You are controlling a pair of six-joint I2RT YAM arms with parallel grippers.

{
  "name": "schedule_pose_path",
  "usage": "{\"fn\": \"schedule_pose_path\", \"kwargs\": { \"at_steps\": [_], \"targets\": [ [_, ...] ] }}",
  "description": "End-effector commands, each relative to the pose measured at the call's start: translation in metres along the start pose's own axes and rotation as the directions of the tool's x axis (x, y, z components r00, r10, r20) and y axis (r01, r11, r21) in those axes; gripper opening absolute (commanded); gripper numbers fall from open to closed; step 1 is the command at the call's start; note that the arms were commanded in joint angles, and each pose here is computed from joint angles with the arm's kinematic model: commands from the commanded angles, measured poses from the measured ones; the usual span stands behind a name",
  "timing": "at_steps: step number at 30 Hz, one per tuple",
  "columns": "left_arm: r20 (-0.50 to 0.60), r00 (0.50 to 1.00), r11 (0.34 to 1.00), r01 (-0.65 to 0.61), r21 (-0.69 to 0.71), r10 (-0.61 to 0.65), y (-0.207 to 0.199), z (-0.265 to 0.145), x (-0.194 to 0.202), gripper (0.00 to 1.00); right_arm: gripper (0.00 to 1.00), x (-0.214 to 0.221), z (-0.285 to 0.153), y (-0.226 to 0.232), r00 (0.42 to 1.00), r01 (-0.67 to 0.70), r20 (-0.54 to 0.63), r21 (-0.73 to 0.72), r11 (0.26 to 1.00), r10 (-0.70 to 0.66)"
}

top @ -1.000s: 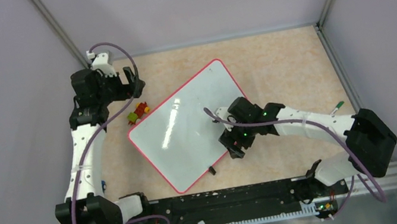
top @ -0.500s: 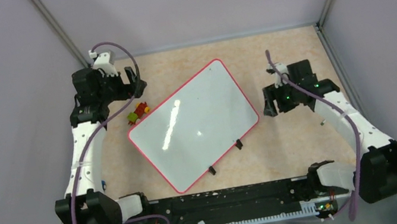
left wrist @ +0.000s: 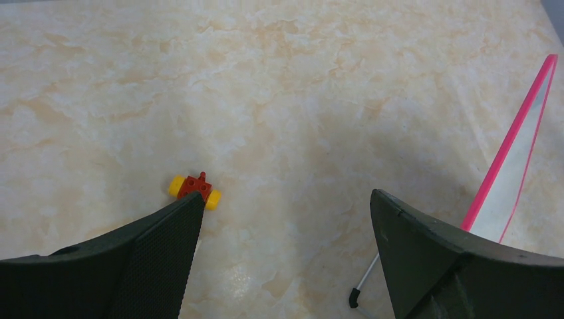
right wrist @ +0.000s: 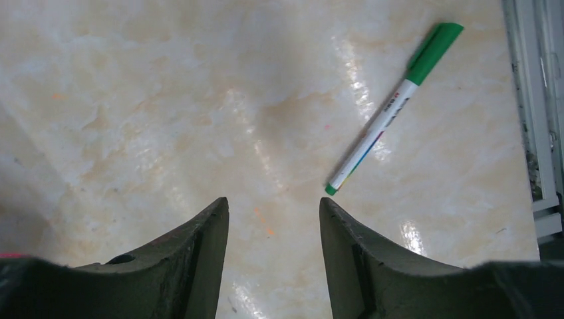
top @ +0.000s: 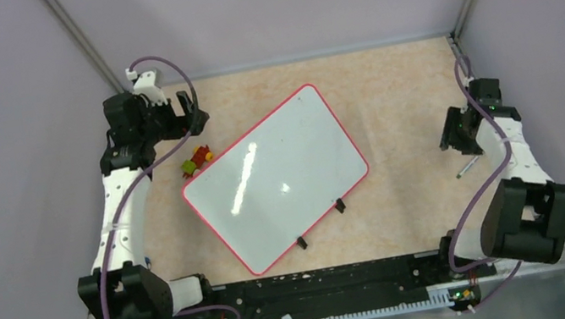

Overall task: Write a sentence on the whiteboard
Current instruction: Pick up the whiteboard marker from the center of the board.

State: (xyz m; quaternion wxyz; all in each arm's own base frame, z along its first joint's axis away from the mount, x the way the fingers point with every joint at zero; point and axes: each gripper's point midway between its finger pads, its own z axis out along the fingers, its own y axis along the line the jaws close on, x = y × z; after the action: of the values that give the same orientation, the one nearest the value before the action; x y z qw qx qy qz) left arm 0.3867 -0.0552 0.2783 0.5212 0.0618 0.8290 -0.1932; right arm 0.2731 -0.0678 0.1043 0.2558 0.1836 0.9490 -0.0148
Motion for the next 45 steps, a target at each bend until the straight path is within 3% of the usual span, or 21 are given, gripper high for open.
{"fn": "schedule_pose_path", "kwargs": {
  "at_steps": [1, 2, 17, 21, 26, 35, 39, 45],
  "targets": [
    [0.073, 0.997, 1.000, -0.025, 0.004, 0.025, -0.003, -0.002, -0.027, 0.99, 0.51, -0.010, 0.019, -0.036, 0.992, -0.126, 0.028, 0.131, 0.983, 0.124],
    [0.073, 0.997, 1.000, -0.026, 0.003, 0.026, -0.003, -0.002, -0.027, 0.99, 0.51, -0.017, 0.013, -0.040, 0.988, -0.144, 0.072, 0.140, 0.980, 0.135],
    [0.076, 0.997, 0.999, -0.034, 0.023, 0.033, -0.007, -0.002, -0.029, 0.99, 0.51, 0.009, 0.075, -0.083, 0.977, -0.190, -0.044, 0.258, 0.947, 0.208],
    [0.075, 0.997, 0.999, -0.031, 0.027, 0.029, -0.007, -0.002, -0.029, 0.99, 0.46, 0.012, 0.086, -0.081, 0.978, -0.175, -0.066, 0.242, 0.954, 0.196],
    [0.071, 0.997, 0.998, -0.036, 0.046, 0.033, -0.010, -0.001, -0.028, 0.99, 0.32, 0.019, 0.099, -0.070, 0.976, -0.155, -0.125, 0.174, 0.973, 0.178],
    [-0.023, 0.997, 0.994, -0.075, 0.077, 0.077, -0.018, 0.009, -0.007, 0.99, 0.18, 0.030, 0.110, -0.045, 0.981, 0.007, -0.195, 0.131, 0.991, 0.019],
    [-0.040, 0.993, 0.989, -0.104, 0.104, 0.109, -0.021, 0.009, 0.001, 0.99, 0.00, 0.036, 0.113, -0.036, 0.969, 0.115, -0.230, 0.084, 0.990, -0.093],
    [-0.058, 0.981, 0.961, -0.168, 0.219, 0.185, -0.038, 0.006, 0.009, 0.99, 0.00, 0.012, 0.093, 0.000, 0.958, 0.221, -0.160, -0.123, 0.968, -0.239]
  ]
}}
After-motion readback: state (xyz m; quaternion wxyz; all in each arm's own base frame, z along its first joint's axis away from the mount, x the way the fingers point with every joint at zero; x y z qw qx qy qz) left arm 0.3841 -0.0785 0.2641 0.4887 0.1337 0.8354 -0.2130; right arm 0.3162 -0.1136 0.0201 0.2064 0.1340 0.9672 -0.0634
